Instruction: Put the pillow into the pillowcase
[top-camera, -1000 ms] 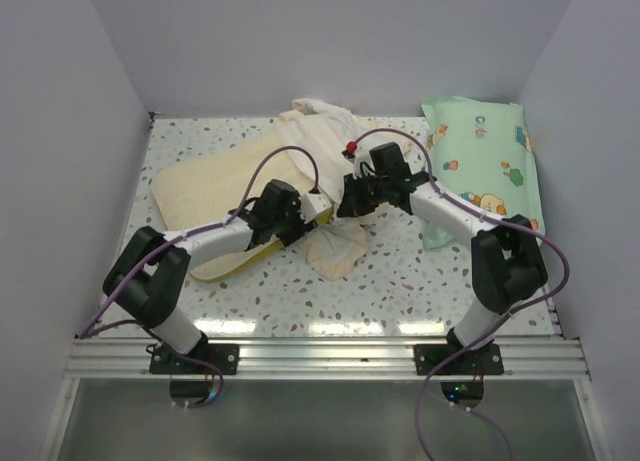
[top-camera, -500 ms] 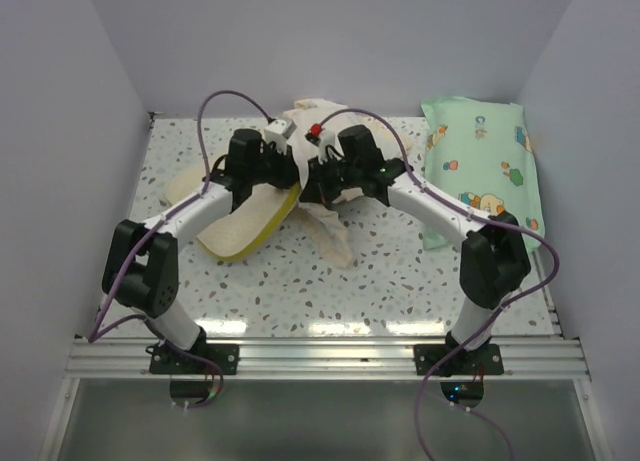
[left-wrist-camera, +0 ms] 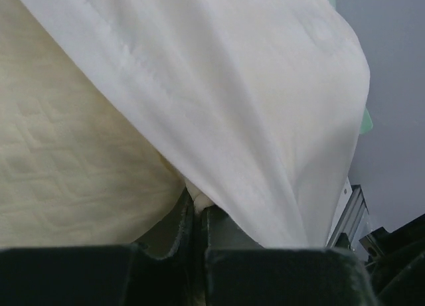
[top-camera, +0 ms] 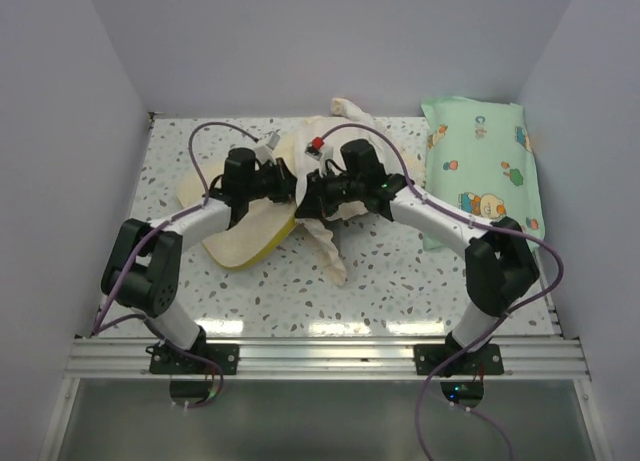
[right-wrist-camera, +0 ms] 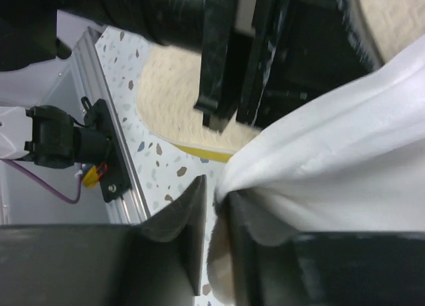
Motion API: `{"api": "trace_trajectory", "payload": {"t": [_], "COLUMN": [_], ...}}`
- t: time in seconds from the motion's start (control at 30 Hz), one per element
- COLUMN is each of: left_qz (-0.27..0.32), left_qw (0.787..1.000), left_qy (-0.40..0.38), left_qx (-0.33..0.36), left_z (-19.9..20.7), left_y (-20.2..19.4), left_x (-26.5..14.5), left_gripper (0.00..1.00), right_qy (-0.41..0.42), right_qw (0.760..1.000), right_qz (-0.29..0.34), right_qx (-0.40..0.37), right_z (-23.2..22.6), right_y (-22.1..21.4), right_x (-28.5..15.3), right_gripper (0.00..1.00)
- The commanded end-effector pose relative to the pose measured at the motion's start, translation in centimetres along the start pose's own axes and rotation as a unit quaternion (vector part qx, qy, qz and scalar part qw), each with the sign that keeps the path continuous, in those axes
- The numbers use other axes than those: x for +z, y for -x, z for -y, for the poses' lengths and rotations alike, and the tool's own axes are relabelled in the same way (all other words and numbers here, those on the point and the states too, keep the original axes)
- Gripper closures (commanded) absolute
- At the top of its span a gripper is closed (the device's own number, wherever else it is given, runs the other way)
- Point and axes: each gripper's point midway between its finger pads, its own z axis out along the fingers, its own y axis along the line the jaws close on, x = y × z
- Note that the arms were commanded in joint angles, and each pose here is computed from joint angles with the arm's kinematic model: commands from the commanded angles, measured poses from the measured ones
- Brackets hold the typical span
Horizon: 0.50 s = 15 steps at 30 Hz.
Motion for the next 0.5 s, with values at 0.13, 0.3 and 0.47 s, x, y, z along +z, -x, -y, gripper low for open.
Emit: {"api": "trace_trajectory", "payload": {"t": [0.13, 0.3, 0.47], "left_qz": [-0.075, -0.162, -0.125], "left_qw": [0.991, 0.957, 0.940], "left_qy": [-0.011, -0.042, -0.003], "left_qx": [0.108, 0.239, 0.318], "left_z": [0.0, 0.9, -0.4], "left_y": [-4.0, -6.1, 0.1], "left_x": [-1.2, -6.3, -9.9], "left_gripper": [0.63, 0.22, 0.06], "right_qy": [0.054, -0.043, -0.211], "right_qw": [0.997, 0.999, 0.973], "right_qz": [-0.052, -0.027, -0.025], "right_qx": [0.017, -0.010, -0.089], "right_z": [-3.4, 2.4, 9.0], "right_y": [-0.5, 2.6, 5.5], "right_x": [-1.2, -8.5, -11.6], "right_gripper": [0.38, 0.29, 0.31]}}
